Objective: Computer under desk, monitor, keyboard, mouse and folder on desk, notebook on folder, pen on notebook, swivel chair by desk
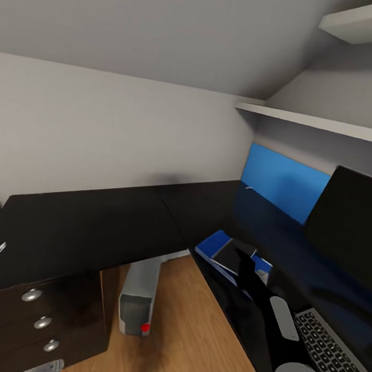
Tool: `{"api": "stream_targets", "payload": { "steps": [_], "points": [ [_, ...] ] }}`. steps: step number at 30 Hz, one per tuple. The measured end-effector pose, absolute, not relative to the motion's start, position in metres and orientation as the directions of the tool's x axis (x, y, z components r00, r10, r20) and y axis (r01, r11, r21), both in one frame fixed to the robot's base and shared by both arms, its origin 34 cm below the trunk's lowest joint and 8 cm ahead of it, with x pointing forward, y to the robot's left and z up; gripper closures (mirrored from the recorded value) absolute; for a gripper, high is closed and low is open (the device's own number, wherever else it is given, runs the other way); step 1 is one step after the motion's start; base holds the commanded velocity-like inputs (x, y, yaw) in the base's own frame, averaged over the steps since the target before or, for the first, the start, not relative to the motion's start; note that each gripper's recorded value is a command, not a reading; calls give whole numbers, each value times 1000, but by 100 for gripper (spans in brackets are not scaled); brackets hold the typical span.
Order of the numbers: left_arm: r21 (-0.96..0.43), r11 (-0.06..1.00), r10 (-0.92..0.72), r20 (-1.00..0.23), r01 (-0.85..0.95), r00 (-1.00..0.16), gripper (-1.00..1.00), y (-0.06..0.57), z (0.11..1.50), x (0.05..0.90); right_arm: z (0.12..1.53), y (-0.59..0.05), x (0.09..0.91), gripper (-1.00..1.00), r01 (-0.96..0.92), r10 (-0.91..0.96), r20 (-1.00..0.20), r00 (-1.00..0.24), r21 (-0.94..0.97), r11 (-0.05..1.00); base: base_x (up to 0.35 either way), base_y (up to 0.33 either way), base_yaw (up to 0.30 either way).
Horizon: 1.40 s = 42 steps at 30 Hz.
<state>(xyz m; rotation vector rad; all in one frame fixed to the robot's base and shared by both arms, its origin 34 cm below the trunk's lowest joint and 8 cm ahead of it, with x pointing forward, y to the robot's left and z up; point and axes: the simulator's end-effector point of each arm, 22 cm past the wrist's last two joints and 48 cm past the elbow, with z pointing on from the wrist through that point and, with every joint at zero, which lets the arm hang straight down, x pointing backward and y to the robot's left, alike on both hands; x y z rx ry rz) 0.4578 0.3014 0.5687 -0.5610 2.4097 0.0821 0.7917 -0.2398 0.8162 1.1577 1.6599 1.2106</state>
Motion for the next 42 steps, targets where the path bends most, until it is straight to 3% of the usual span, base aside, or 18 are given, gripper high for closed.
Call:
{"api": "stream_targets", "payload": {
  "steps": [35, 39, 42],
  "points": [
    [-76, 906, -379, -586, -417, -717, -100, 298, 556, 445, 818, -238, 792, -100, 222, 951, -71, -301, 965, 142, -37, -32, 0],
    [-76, 906, -379, -586, -417, -716, -100, 298, 556, 445, 820, -227, 792, -100, 215, 940, -94, -327, 962, 171, 0, 0, 0],
    [-75, 905, -379, -587, -418, -716, -100, 298, 556, 445, 819, -205, 791, -100, 196, 911, -173, -374, 946, 260, 0, 0, 0]
  ]
}}
